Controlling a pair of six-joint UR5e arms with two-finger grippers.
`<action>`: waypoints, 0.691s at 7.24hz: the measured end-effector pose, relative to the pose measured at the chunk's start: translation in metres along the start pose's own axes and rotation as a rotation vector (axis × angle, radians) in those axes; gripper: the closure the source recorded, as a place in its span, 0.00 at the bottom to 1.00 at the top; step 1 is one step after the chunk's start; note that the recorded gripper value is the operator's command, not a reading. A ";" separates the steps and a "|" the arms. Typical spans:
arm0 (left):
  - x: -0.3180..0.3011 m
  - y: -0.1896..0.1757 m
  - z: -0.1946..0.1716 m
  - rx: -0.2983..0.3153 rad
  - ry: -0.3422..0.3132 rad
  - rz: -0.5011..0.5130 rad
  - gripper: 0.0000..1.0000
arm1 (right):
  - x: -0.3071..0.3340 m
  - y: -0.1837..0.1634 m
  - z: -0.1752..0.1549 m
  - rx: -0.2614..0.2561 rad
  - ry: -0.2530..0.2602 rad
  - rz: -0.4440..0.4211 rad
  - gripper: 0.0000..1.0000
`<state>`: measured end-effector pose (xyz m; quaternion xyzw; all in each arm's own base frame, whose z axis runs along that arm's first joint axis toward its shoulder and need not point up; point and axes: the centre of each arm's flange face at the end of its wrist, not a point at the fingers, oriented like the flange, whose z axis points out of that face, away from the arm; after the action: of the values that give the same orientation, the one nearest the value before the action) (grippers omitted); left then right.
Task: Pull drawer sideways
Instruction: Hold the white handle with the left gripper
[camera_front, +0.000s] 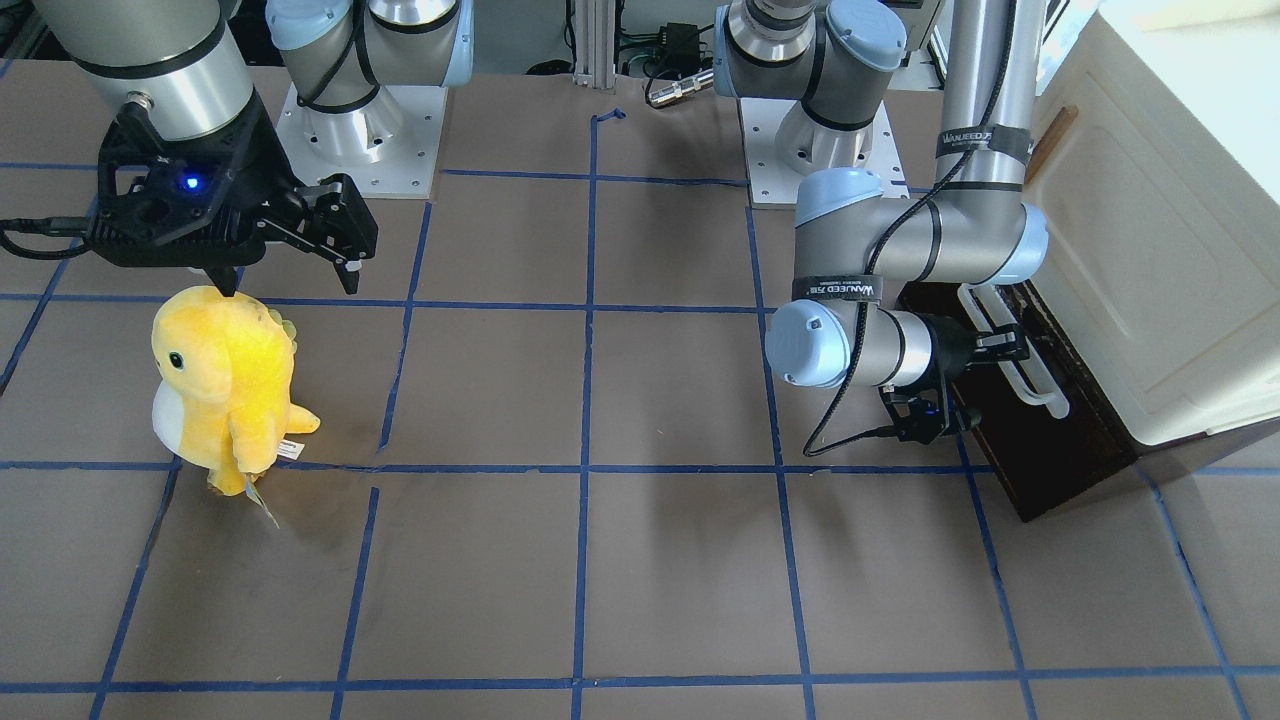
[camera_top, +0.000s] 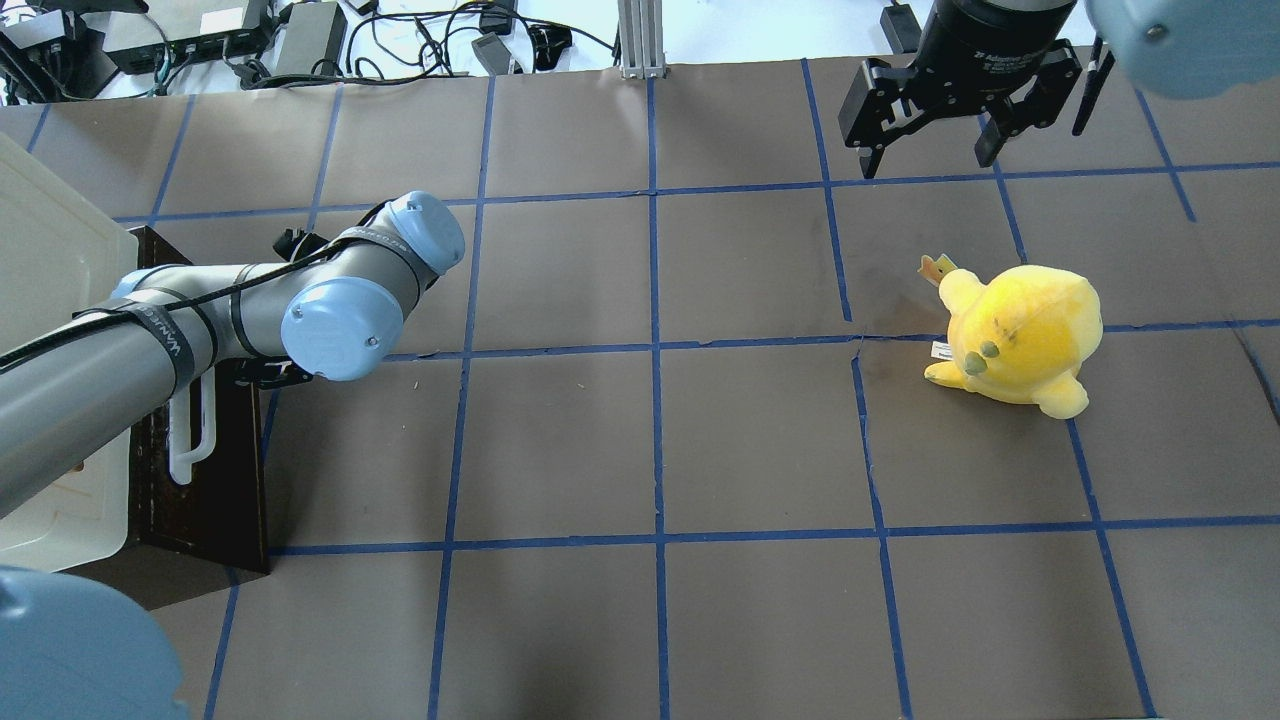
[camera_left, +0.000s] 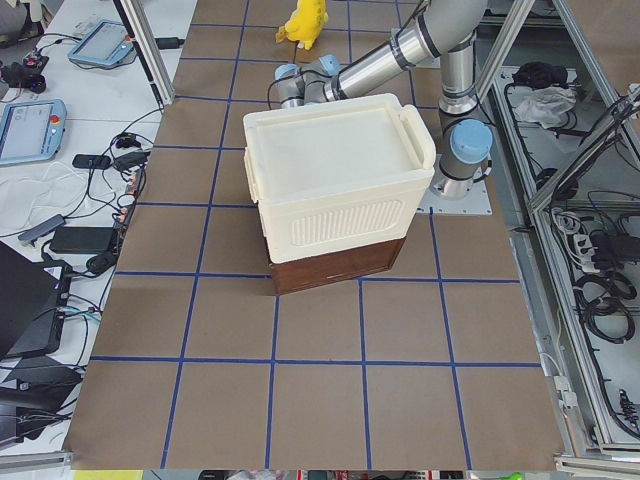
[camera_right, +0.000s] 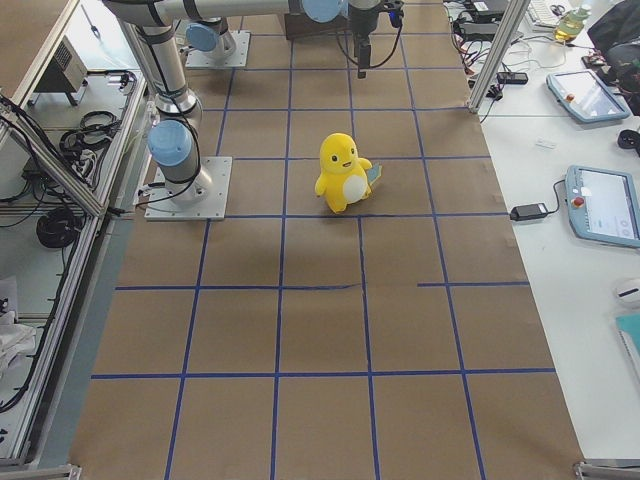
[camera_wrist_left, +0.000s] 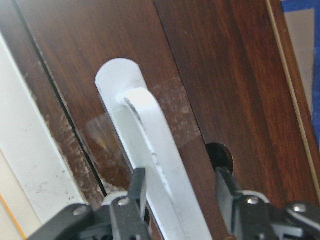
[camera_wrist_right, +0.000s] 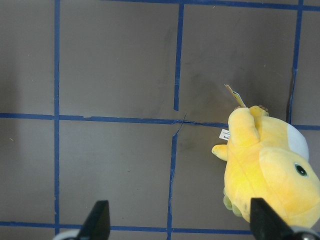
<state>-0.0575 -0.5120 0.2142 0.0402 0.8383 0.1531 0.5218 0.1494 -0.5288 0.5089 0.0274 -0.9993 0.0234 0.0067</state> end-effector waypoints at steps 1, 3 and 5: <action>0.000 0.000 0.000 0.000 0.000 0.000 0.58 | 0.000 0.000 0.000 0.000 0.000 0.000 0.00; 0.000 0.000 0.000 0.000 0.000 0.000 0.58 | 0.000 0.000 0.000 0.000 0.000 0.000 0.00; -0.001 0.000 -0.001 0.001 0.000 0.000 0.62 | 0.000 0.000 0.000 0.000 0.000 0.000 0.00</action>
<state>-0.0577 -0.5125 0.2149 0.0404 0.8383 0.1529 0.5217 0.1494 -0.5288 0.5089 0.0274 -0.9993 0.0233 0.0067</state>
